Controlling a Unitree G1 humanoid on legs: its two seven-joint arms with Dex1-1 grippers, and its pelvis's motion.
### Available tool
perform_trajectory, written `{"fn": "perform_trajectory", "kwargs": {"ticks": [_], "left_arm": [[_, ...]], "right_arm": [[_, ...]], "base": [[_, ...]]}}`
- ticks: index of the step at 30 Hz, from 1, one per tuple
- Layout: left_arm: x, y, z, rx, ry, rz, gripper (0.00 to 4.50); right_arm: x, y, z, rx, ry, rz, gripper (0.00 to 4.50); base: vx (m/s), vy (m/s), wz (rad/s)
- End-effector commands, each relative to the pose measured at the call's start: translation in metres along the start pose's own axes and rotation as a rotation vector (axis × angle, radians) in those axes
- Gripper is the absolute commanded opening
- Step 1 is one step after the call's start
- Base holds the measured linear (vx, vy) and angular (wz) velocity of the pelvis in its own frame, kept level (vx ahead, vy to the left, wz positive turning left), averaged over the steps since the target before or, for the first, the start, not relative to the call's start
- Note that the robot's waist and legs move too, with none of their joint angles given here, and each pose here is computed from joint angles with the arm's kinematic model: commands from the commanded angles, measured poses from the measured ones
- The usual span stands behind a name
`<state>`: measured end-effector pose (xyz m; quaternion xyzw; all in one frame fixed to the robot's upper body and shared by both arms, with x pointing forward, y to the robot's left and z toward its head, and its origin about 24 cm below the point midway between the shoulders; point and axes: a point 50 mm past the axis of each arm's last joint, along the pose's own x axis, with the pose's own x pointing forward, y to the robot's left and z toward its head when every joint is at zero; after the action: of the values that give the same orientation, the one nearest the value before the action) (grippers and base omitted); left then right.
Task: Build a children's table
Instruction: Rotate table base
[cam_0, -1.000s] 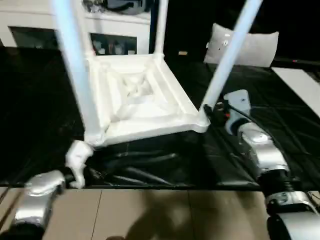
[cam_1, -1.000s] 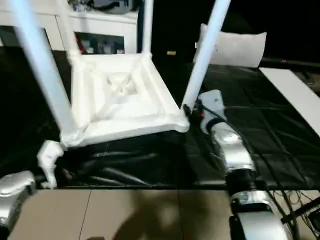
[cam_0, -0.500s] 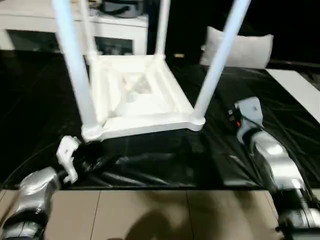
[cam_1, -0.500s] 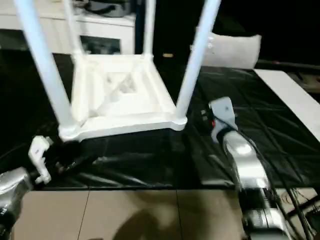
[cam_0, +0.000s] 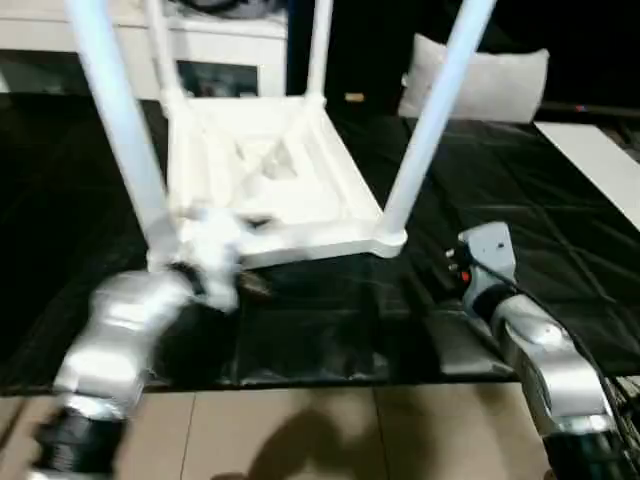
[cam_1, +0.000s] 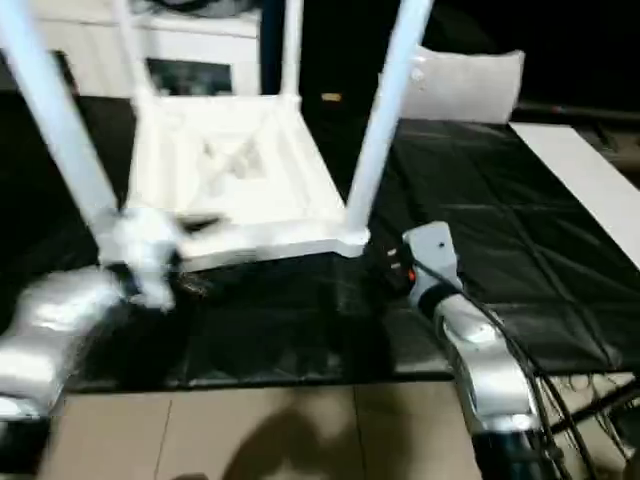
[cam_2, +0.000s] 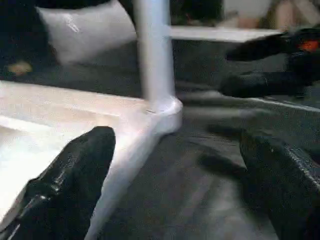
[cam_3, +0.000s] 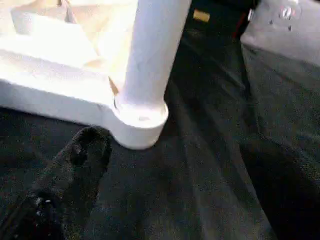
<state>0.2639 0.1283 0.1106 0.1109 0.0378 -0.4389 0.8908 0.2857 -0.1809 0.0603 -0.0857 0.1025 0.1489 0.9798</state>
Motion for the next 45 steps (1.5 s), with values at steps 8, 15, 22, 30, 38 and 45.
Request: {"fn": "perform_trajectory", "kwargs": {"ticks": [8, 15, 22, 30, 38, 45], "left_arm": [[-0.043, -0.014, -0.021, -0.136, 0.076, 0.154, 4.46], [-0.081, -0.014, -0.037, -0.190, 0.120, 0.452, 4.46], [-0.114, 0.006, -0.053, -0.190, 0.142, 0.746, 4.46], [-0.095, 0.060, -0.043, -0.116, 0.095, 0.803, 4.46], [-0.075, 0.103, -0.034, -0.120, 0.051, 0.818, 4.46], [-0.038, 0.094, -0.015, -0.134, -0.093, 0.480, 4.46]], "right_arm": [[-0.005, 0.011, 0.001, 0.006, -0.012, 0.088, 4.50], [-0.006, 0.019, 0.002, -0.011, -0.005, 0.170, 4.50], [-0.005, 0.024, 0.002, 0.005, 0.009, 0.230, 4.50], [-0.001, 0.026, -0.006, -0.015, 0.058, 0.208, 4.50], [0.002, 0.023, -0.008, 0.009, 0.062, 0.178, 4.50], [0.012, 0.020, -0.013, -0.022, 0.097, 0.169, 4.50]], "base": [[0.000, 0.000, 0.00], [0.000, 0.000, 0.00], [0.000, 0.000, 0.00], [0.000, 0.000, 0.00], [0.000, 0.000, 0.00], [0.000, 0.000, 0.00]]}}
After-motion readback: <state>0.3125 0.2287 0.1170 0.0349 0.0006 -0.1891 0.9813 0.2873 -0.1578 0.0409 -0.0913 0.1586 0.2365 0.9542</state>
